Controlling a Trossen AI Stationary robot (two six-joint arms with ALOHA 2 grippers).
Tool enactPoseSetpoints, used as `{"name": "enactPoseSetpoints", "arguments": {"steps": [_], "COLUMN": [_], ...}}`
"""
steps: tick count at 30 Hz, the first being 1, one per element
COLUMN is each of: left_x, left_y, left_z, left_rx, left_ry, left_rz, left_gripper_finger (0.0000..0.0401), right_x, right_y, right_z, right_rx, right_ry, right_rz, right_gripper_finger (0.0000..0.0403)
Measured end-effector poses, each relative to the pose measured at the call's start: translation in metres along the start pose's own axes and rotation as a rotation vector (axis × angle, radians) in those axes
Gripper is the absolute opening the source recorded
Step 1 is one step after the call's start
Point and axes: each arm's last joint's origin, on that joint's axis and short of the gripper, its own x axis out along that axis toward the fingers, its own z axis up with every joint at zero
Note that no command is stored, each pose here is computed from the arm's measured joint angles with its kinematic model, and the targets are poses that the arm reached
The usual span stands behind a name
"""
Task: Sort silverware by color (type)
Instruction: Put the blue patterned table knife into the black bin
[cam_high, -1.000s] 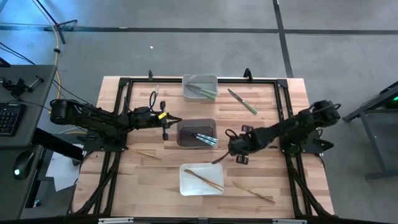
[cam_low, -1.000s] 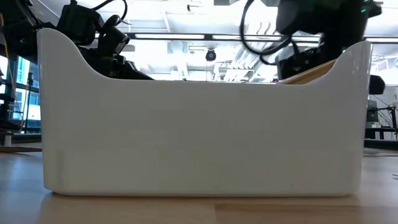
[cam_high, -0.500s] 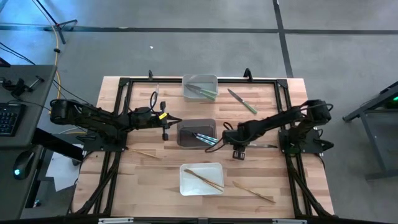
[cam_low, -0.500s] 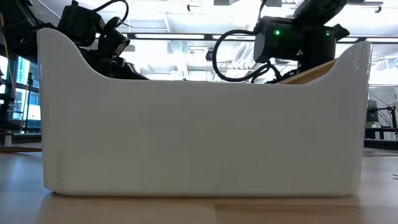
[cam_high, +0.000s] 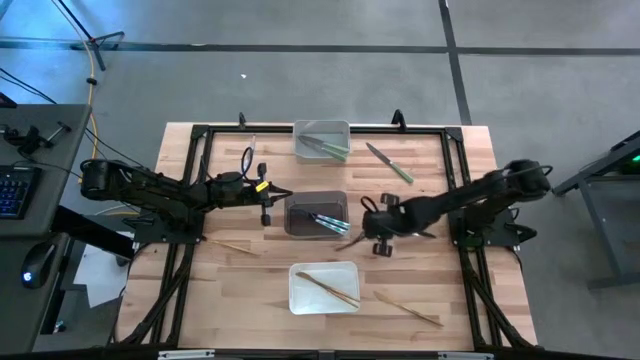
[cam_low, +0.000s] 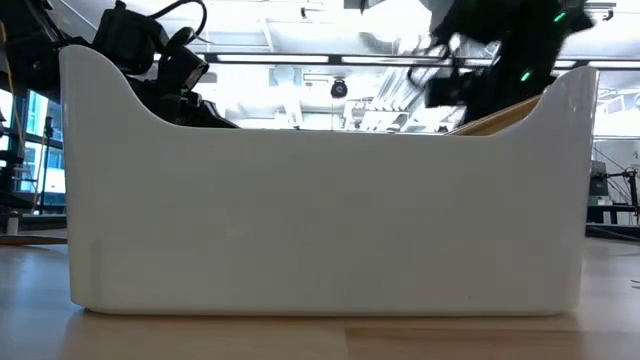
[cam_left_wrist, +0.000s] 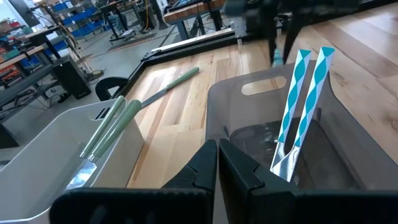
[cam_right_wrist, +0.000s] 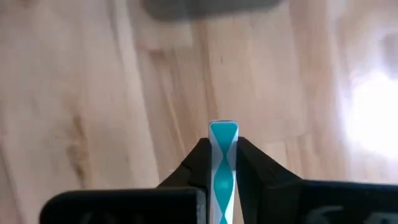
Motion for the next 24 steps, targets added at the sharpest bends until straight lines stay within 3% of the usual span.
{"name": "enactPoseSetpoints", "arguments": {"steps": [9, 16, 19, 24], "left_x": [0.0, 0.0, 0.0, 0.0], "left_y": [0.0, 0.001, 0.001, -0.001], "left_z": [0.0, 0.0, 0.0, 0.002], "left_rx": [-0.008, -0.007, -0.008, -0.05], "left_ry": [0.001, 0.008, 0.007, -0.023], "left_rz": [0.004, 0.027, 0.026, -0.025], "left_gripper_finger": [0.0007, 0.0007, 0.0007, 0.0009], "right_x": [-0.066, -0.092, -0.095, -0.1], "right_y": [0.02, 0.039, 0.045, 0.048], "right_z": [-0.005, -0.001, 0.005, 0.02], "right_rx": [-0.014, 0.049, 0.042, -0.055], "right_ry": [-0.422, -0.71, -0.759, -0.813], "right_rz": [-0.264, -0.512, -0.533, -0.457], "right_gripper_finger": [0.0012, 0.0011, 0.001, 0.001]}}
